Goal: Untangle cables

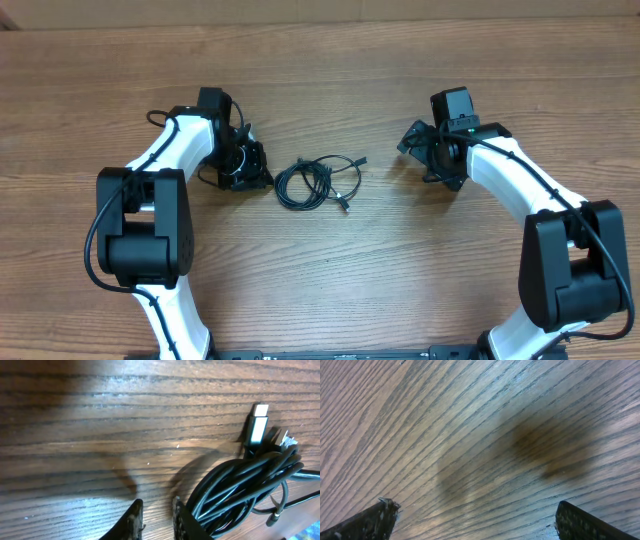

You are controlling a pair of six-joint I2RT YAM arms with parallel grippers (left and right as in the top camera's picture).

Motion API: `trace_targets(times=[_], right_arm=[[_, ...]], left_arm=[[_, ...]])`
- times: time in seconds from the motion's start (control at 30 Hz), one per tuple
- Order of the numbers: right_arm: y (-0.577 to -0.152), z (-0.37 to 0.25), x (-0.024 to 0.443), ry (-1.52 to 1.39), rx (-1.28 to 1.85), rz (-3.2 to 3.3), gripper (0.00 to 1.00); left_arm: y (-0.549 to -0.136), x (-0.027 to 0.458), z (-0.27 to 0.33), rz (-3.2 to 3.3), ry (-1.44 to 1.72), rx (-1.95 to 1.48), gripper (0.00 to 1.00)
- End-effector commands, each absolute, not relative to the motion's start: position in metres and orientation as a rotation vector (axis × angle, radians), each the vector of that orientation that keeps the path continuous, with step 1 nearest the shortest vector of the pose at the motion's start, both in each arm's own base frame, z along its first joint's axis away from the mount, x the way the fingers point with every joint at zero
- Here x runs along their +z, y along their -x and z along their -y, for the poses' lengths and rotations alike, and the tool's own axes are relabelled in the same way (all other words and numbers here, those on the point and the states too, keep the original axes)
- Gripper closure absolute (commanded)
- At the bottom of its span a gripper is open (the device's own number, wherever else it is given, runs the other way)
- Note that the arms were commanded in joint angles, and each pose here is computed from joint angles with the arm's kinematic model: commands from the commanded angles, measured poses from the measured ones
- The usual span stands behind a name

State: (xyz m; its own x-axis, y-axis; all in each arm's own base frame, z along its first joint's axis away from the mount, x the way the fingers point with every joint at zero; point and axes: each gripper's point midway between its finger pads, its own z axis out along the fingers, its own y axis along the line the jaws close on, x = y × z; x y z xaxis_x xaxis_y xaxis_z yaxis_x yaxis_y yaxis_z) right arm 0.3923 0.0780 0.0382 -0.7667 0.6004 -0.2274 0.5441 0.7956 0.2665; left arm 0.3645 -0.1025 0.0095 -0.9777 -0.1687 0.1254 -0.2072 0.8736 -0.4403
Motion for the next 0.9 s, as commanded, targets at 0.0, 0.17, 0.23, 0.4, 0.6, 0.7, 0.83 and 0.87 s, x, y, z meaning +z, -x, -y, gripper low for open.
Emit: trace_targets(times=[0.0,0.17,0.23,0.4,0.6,0.7,0.83,0.87], right_arm=[[-0.396,-0.077,0.042,-0.878,0.263,-2.668,0.0],[-0.396,-0.077,0.042,-0.878,0.263,-2.669,0.0],[-0.396,-0.077,0.042,-0.878,0.264,-2.668,0.0],[-0.396,-0.077,0.042,-0.878,0.264,-2.668,0.0],[-0.396,-0.077,0.042,-0.878,0.263,-2.669,0.0],[-0.396,-0.077,0.042,-0.878,0.264,-2.668,0.0],[-0.396,-0.077,0.042,-0.878,0.263,-2.668,0.0],[-0.396,-0.077,0.042,-0.878,0.263,-2.668,0.0]], left_arm=[[-0.363,0.005,0.105,2.948,-0.3,0.725,0.77],[-0.365,0.006,0.106,2.954,-0.298,0.738,0.77],[-0.366,0.006,0.107,2.95,-0.297,0.752,0.71],[-0.366,0.01,0.113,2.932,-0.293,0.811,0.71],[-0.365,0.01,0.115,2.927,-0.291,0.818,0.78],[-0.367,0.01,0.115,2.933,-0.288,0.822,0.78],[-0.373,0.01,0.115,2.956,-0.28,0.831,0.76],[-0.373,0.011,0.115,2.958,-0.279,0.837,0.76]])
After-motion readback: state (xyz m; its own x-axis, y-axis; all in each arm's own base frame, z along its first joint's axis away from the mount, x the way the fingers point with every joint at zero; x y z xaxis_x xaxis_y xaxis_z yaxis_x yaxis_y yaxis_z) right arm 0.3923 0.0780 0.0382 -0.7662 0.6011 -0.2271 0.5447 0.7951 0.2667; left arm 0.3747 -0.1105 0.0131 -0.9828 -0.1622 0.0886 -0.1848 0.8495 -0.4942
